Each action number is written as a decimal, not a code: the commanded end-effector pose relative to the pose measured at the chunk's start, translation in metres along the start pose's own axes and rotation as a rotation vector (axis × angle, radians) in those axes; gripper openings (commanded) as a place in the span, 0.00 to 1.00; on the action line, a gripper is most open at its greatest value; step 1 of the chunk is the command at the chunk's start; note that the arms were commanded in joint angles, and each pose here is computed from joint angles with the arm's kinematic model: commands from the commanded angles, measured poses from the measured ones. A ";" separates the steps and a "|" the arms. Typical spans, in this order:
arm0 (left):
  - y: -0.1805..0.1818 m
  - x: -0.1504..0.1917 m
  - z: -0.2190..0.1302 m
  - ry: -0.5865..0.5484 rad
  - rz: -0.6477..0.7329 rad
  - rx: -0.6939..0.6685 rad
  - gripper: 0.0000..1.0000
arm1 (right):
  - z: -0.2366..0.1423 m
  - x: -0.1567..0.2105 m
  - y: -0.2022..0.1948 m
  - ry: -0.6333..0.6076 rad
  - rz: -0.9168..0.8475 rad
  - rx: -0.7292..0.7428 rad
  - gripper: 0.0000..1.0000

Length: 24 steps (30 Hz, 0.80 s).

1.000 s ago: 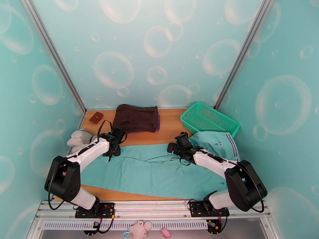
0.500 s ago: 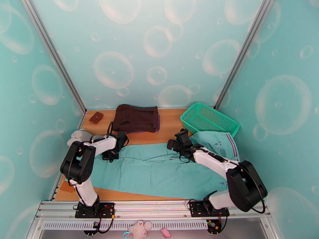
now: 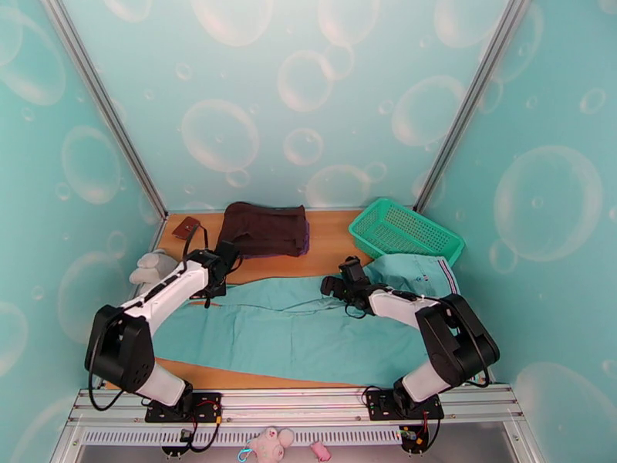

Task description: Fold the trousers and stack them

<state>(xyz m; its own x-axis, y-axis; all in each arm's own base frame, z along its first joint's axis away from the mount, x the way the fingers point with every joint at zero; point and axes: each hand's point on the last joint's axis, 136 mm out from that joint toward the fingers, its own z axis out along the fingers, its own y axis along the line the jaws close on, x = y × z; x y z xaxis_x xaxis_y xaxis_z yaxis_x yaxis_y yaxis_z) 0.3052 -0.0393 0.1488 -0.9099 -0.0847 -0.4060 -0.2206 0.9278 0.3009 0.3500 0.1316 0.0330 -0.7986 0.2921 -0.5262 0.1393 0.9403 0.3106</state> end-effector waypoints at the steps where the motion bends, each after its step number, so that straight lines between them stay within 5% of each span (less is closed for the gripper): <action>1: -0.010 -0.012 -0.042 -0.071 -0.010 0.197 0.00 | 0.005 0.025 -0.034 0.071 0.055 0.069 0.97; 6: -0.028 -0.012 -0.075 -0.101 -0.037 0.450 0.00 | -0.003 0.018 -0.051 0.050 0.112 0.048 0.97; 11: -0.015 -0.001 -0.066 -0.046 -0.099 0.433 0.00 | -0.002 0.011 -0.056 0.048 0.096 0.062 0.97; 16: -0.044 0.027 -0.066 0.020 -0.073 0.547 0.00 | -0.022 -0.009 -0.028 -0.053 -0.032 0.043 0.97; 21: -0.121 0.070 -0.110 0.106 0.069 0.941 0.00 | -0.031 -0.025 -0.017 -0.084 -0.043 0.017 0.98; 24: -0.147 0.052 -0.153 0.048 -0.017 1.215 0.01 | -0.020 -0.023 -0.025 -0.052 -0.031 0.037 0.98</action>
<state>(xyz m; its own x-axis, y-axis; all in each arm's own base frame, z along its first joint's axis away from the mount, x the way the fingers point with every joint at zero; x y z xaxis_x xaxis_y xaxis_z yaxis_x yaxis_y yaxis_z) 0.2286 -0.1850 0.1598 -0.9547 -0.0299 -0.2960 0.1140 0.8824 -0.4565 0.3501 0.1064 0.0603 -0.7520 0.2928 -0.5905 0.1250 0.9430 0.3085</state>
